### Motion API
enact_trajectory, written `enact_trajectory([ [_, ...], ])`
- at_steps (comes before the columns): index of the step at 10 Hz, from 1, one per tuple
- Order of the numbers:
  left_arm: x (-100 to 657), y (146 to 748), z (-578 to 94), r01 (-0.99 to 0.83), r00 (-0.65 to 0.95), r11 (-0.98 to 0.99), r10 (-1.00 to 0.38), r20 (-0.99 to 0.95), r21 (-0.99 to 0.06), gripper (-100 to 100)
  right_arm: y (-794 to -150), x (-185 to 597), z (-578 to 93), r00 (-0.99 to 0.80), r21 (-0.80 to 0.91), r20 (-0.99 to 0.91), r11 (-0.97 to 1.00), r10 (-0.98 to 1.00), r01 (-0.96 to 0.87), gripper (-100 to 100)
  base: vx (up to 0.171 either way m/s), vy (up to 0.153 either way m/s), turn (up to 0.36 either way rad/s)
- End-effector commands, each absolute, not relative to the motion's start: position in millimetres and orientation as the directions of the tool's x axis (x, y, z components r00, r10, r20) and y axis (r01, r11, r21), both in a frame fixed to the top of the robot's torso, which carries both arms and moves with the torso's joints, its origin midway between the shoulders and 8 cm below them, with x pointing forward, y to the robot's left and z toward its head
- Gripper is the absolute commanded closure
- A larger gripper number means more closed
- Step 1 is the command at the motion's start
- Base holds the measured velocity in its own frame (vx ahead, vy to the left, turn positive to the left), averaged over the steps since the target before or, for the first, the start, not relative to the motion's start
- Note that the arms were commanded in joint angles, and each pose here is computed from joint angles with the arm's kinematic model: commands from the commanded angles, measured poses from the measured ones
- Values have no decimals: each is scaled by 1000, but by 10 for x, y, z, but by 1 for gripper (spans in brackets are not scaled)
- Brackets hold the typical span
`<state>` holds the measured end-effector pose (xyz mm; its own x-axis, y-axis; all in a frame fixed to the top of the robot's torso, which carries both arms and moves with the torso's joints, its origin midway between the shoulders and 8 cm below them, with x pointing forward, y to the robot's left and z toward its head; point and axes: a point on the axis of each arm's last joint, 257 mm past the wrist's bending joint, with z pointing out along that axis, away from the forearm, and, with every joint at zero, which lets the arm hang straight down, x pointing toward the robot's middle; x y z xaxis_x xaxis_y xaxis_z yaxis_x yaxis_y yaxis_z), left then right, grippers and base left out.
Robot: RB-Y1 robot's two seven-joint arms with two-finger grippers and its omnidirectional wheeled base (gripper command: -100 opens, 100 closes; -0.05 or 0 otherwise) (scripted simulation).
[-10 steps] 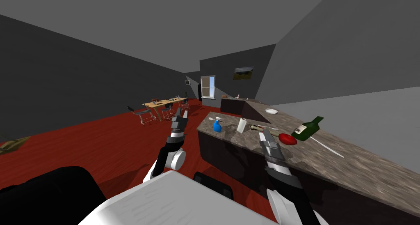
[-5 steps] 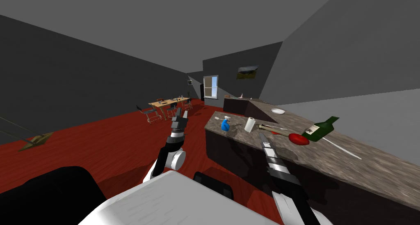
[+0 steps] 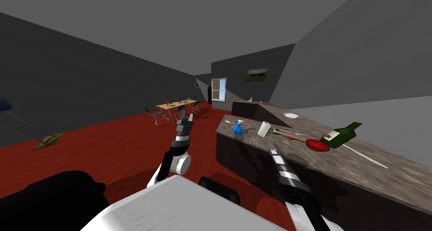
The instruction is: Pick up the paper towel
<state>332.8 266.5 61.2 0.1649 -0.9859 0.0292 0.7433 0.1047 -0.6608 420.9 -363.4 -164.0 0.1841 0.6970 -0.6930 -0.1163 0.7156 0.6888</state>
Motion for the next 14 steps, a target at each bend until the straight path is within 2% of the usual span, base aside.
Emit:
enact_trajectory([
  [1, 3328, 2665, 612, 743, 165, 105, -986, 29, -661, 0, -3743, 4247, -1790, 170, 656, -735, 752, 657, -68, -100, -22, 119, 40],
  [7, 3328, 2665, 612, 743, 165, 105, -986, 29, -661, 0, -4281, 4313, -2278, 83, 454, -890, 885, 448, 104, -100, 7, 101, 23],
  [14, 3328, 2666, 611, 743, 165, 105, -986, 29, -661, 0, -4862, 4404, -2559, -38, 174, -982, 963, 185, 205, -100, 71, 5, -7],
])
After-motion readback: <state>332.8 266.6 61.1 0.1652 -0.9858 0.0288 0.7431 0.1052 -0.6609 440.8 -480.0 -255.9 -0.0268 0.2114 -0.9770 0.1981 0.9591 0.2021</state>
